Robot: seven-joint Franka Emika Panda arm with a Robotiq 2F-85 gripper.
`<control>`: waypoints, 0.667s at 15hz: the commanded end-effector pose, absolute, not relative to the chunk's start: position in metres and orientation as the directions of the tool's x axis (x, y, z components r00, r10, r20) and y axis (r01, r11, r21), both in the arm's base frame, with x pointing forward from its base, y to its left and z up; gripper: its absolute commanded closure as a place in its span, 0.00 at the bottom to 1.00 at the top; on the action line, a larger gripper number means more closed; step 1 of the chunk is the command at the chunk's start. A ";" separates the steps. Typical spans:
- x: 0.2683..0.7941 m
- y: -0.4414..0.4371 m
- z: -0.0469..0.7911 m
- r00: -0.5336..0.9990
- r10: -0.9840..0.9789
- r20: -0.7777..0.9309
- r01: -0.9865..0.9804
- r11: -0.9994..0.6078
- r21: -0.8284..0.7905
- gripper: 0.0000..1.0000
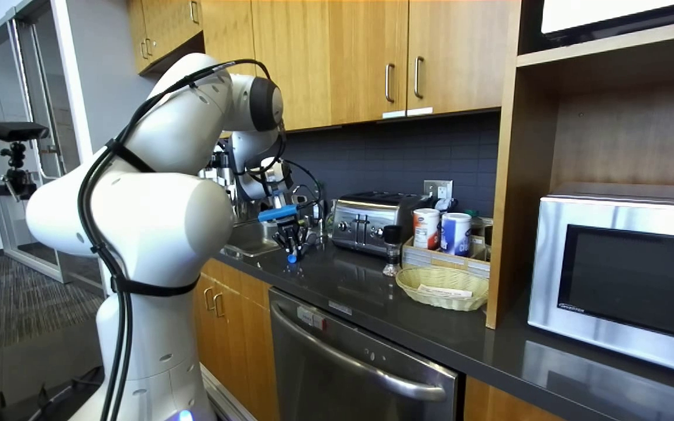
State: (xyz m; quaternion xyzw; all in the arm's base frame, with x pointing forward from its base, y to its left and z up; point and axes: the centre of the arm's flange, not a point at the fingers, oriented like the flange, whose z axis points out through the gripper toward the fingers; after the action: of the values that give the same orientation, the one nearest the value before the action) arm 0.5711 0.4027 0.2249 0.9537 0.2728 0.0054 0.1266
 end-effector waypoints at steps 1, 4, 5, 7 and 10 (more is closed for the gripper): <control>0.576 0.397 0.225 0.852 0.521 -0.048 0.515 -0.819 0.251 0.94; 0.576 0.387 0.236 0.867 0.499 -0.020 0.483 -0.829 0.283 0.94; 0.579 0.383 0.239 0.869 0.494 -0.011 0.476 -0.831 0.288 0.94; 0.583 0.374 0.246 0.874 0.485 0.003 0.462 -0.834 0.301 0.94; 0.583 0.366 0.260 0.880 0.475 0.015 0.448 -0.840 0.307 0.94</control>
State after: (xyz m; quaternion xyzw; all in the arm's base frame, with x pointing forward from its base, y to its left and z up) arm 0.5933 0.3766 0.2386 0.9574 0.2500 0.0298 0.1417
